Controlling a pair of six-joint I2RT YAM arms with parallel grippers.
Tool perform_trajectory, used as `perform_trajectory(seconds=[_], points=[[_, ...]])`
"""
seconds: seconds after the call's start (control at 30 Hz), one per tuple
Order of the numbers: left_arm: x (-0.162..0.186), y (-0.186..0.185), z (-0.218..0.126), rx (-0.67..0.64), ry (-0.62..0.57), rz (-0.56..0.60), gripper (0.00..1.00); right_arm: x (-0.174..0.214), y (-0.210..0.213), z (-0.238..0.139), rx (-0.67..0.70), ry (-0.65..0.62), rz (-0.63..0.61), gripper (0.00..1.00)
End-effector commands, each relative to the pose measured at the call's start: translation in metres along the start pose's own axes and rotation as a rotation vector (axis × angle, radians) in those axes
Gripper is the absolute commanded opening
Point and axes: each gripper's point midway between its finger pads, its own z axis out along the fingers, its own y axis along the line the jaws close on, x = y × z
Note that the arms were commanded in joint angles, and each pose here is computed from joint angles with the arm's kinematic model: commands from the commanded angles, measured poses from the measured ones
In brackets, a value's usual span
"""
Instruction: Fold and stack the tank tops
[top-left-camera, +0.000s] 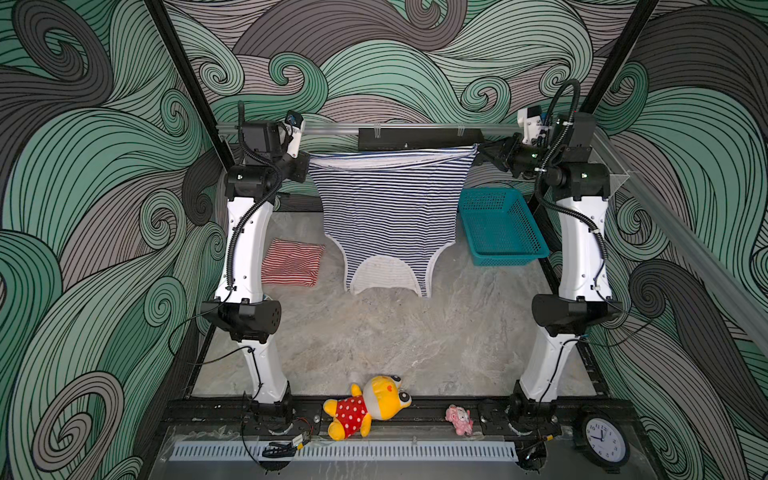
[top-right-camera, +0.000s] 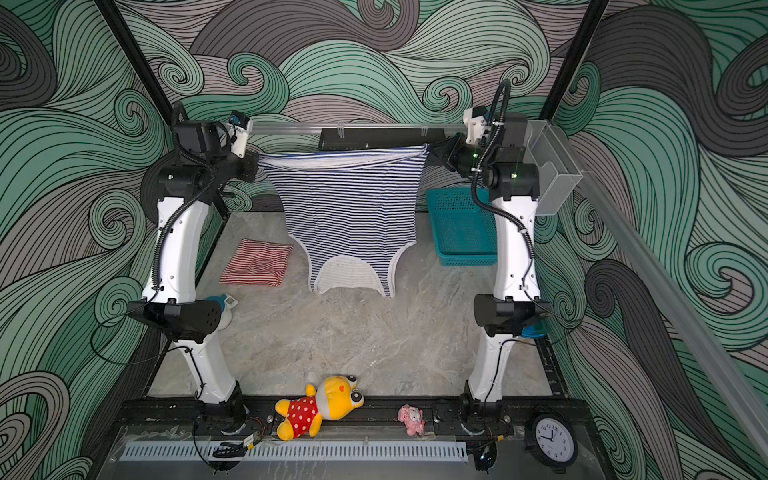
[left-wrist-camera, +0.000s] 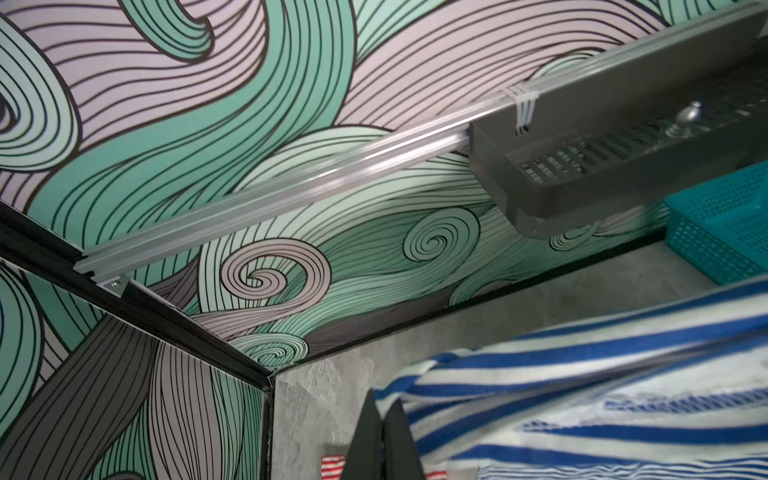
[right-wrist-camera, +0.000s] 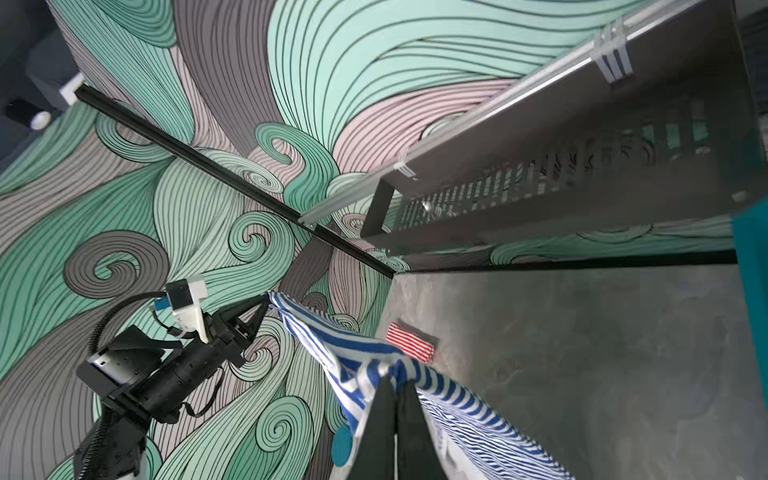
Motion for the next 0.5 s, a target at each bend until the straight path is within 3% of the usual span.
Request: perform_trajectory(seconds=[0.0,0.2,0.47], points=[[-0.036,0.05,-0.015,-0.171,-0.131,-0.041,0.0,-0.034,0.005,-0.013,-0.101,-0.069,0.038,0.0],[-0.028,0.05,-0.02,-0.141,-0.143,-0.072,0.0,-0.036,-0.012,-0.008,-0.107,-0.074,0.052,0.0],[0.106,0.017,0.027,-0.053,0.151,-0.099,0.0,0.052,-0.097,0.037,-0.008,0.11,0.202,0.0]])
